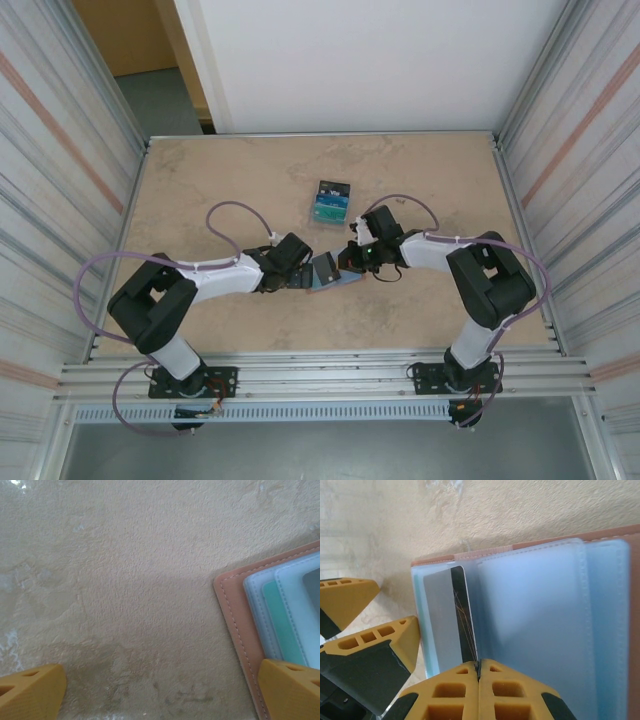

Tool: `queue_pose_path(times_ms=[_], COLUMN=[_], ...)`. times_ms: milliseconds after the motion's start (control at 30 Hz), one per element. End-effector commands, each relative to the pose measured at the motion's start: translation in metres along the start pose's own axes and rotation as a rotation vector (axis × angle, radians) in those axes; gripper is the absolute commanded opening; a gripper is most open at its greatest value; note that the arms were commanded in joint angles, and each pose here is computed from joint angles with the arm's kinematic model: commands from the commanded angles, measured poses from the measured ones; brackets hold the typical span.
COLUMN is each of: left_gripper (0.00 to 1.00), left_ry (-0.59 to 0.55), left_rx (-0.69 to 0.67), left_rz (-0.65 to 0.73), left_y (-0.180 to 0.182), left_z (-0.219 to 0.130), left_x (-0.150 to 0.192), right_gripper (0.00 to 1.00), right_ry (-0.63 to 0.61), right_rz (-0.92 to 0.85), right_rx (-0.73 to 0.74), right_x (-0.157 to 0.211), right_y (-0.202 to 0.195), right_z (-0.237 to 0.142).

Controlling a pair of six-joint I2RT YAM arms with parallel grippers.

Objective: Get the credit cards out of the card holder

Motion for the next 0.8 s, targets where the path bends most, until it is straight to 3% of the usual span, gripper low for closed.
queue_pose_path(times_ms=[0,200,367,500,767], left_gripper=[0.99,0.99,0.99,0.99,0.99], left_ry=[-0.023,-0.097,-0.089,-0.049,0.021], left_rx=[-0.010,0.044,0.043,0.020,-0.014], left_rz=[0.019,0.042,0.052,0.047,0.057], left_y=[0.000,-0.015,-0.021,-0.017,-0.010], left_z=[-0.008,-0.028,-0.023,-0.010,0.005], left_x=[-0.010,-0.034,-0.038,-0.031,-0.014], right_gripper=[0.00,0.00,0.00,0.15,0.20], right_ry=[-0.003,0.003,0.003,0.017,0.056], right_rz=[0.025,0.030,0.022,-0.005,-0.022], right_rx=[0.029,0.028,0.007,-0.021,-0.056], right_x=[0.003,0.004,0.003,0.005,0.009], right_y=[-0.007,-0.009,-0.003,0.005,0.011], right_z=[-0.005,-0.002,-0.004,-0.003,0.006])
Point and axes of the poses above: each hand's point on the last joint's axis, 136 mm out from that joint toward the fingers, its own z axis out along the fingers, its own y axis along the line the jaws close on, x = y × z, the point moved 2 cm from there along -z, back along the fingers, and after that the axes turned 4 degrees about z, right-handed, at the moved point
